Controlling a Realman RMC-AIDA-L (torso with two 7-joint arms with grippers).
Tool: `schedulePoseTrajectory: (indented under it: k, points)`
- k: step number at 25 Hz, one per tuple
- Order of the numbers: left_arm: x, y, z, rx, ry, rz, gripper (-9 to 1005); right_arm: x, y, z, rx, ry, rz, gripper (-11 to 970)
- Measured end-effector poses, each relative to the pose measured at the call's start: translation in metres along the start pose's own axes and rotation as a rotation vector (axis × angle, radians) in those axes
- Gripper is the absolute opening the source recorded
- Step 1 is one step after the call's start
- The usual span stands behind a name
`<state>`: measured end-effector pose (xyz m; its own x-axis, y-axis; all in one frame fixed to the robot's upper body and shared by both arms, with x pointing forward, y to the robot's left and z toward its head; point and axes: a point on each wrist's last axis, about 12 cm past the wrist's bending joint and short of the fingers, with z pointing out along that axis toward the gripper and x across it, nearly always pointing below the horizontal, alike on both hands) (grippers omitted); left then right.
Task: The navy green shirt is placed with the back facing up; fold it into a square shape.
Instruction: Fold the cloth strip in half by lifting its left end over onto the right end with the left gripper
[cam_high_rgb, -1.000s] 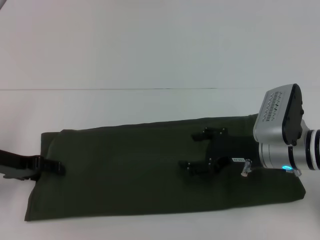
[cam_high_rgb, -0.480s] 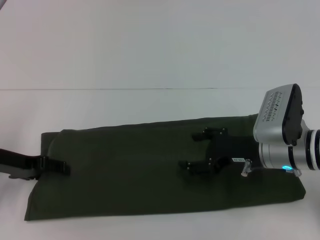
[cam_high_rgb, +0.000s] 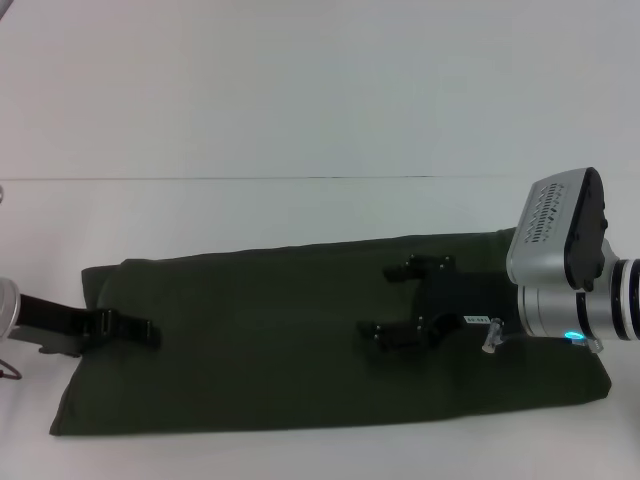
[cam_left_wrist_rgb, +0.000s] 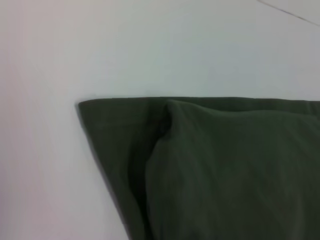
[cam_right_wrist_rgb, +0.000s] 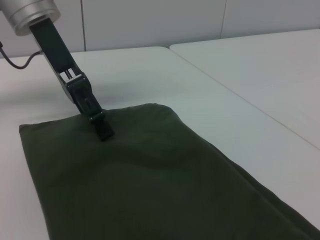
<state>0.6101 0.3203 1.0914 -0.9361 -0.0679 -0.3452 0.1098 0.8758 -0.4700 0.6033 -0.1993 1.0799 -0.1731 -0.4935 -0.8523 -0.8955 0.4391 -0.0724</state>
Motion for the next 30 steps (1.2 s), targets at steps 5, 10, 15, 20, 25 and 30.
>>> schedulePoseTrajectory:
  k: [5, 10, 15, 20, 25, 30]
  points:
    - [-0.001, -0.002, 0.001, 0.003, -0.004, 0.001, 745, 0.0, 0.0, 0.0, 0.0, 0.0, -0.001, 909]
    - [-0.001, -0.002, 0.001, 0.004, -0.005, -0.003, 743, -0.001, 0.0, 0.0, 0.0, 0.0, -0.001, 909]
    - [-0.001, -0.005, 0.004, 0.004, 0.002, 0.015, 741, -0.001, -0.001, 0.0, 0.001, -0.002, 0.004, 909]
    - [-0.001, -0.009, 0.006, 0.007, 0.003, 0.062, 739, -0.002, -0.001, 0.0, 0.002, -0.003, 0.009, 909]
    - [-0.001, -0.011, 0.008, 0.008, 0.0, 0.067, 563, -0.002, -0.001, 0.0, 0.001, -0.003, 0.009, 909]
    - [-0.002, -0.01, 0.007, 0.007, -0.003, 0.067, 356, -0.002, -0.001, 0.0, 0.0, -0.003, 0.009, 909]
